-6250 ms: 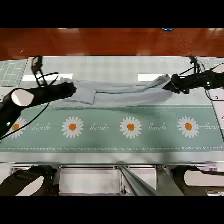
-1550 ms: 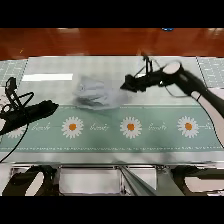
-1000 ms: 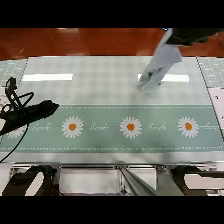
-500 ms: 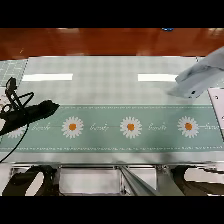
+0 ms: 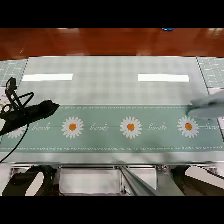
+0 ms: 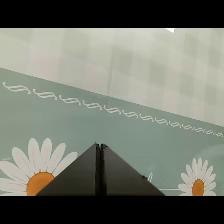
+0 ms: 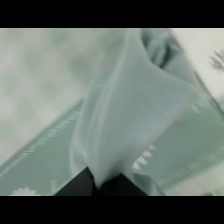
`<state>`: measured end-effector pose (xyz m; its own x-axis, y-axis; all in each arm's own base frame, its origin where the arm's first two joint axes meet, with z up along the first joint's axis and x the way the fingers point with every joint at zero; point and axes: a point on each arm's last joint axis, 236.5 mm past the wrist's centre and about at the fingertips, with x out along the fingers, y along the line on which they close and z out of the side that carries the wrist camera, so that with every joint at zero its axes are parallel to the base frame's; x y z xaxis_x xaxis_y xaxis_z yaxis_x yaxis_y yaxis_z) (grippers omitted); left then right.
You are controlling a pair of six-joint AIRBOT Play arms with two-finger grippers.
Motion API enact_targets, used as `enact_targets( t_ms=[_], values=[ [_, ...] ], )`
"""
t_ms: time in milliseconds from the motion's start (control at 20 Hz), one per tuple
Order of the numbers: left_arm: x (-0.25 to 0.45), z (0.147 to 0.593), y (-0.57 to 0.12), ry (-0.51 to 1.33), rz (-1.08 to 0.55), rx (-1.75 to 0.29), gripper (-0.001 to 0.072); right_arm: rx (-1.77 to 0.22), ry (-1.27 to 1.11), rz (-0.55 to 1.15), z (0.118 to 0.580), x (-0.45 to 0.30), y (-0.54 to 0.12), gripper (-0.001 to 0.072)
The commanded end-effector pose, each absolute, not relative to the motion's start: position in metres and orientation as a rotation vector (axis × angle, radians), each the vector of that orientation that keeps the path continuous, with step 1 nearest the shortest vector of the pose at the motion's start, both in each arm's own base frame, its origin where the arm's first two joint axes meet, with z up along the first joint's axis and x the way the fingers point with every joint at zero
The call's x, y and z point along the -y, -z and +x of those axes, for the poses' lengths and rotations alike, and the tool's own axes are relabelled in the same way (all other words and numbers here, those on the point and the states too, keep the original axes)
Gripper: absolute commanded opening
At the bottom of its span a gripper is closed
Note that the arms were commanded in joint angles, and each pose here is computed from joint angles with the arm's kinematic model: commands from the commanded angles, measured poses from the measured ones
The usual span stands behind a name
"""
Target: Fold the shirts.
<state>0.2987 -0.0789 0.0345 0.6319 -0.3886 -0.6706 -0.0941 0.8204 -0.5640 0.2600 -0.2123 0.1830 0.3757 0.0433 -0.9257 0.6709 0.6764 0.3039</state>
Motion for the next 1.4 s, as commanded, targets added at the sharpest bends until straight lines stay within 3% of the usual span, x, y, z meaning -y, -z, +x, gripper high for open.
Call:
enact_targets(
  t_ms=[0,150,350,400,450,500,750,850,900,950,1100,1200,1350],
  values=[
    [0.079,0.299,-0.035,0.18,-0.603,-0.88,0.0016,-1.226,0.786,0.917,0.152,0.232,-0.143,0.0019],
    [0.078,0.3,-0.035,0.178,-0.603,-0.876,0.0016,-1.184,0.941,1.08,0.104,0.226,-0.119,0.0021],
    [0.072,0.31,-0.041,0.157,-0.603,-0.823,0.0016,-1.265,1.033,1.097,0.072,0.215,-0.103,0.0022],
    [0.07,0.312,-0.043,0.151,-0.603,-0.809,0.0016,-1.279,1.084,1.093,0.063,0.216,-0.103,0.0128],
    [0.068,0.315,-0.045,0.145,-0.603,-0.793,0.0016,-1.294,1.138,1.097,0.053,0.217,-0.103,0.0381],
    [0.066,0.318,-0.047,0.138,-0.603,-0.777,0.0016,-1.302,1.16,1.092,0.049,0.218,-0.103,0.0412],
    [0.045,0.344,-0.075,0.083,-0.599,-0.614,0.0016,-1.19,1.05,1.117,0.083,0.223,-0.104,0.0375],
    [0.04,0.358,-0.101,0.086,-0.585,-0.562,0.0016,-1.04,0.846,1.185,0.138,0.221,-0.114,0.0114],
    [0.039,0.367,-0.118,0.093,-0.579,-0.534,0.0016,-0.91,0.693,1.203,0.179,0.22,-0.13,0.0021],
    [0.04,0.378,-0.14,0.11,-0.572,-0.509,0.0016,-0.775,0.558,1.191,0.221,0.219,-0.153,0.0021],
    [0.062,0.408,-0.208,0.222,-0.514,-0.479,0.0016,-0.574,0.241,0.915,0.327,0.178,-0.22,0.0021],
    [0.102,0.425,-0.243,0.352,-0.455,-0.502,0.0015,-0.54,0.01,0.675,0.387,0.093,-0.252,0.002],
    [0.175,0.436,-0.225,0.522,-0.303,-0.666,0.0015,-0.632,-0.207,0.292,0.43,-0.048,-0.228,0.0021]
  ],
)
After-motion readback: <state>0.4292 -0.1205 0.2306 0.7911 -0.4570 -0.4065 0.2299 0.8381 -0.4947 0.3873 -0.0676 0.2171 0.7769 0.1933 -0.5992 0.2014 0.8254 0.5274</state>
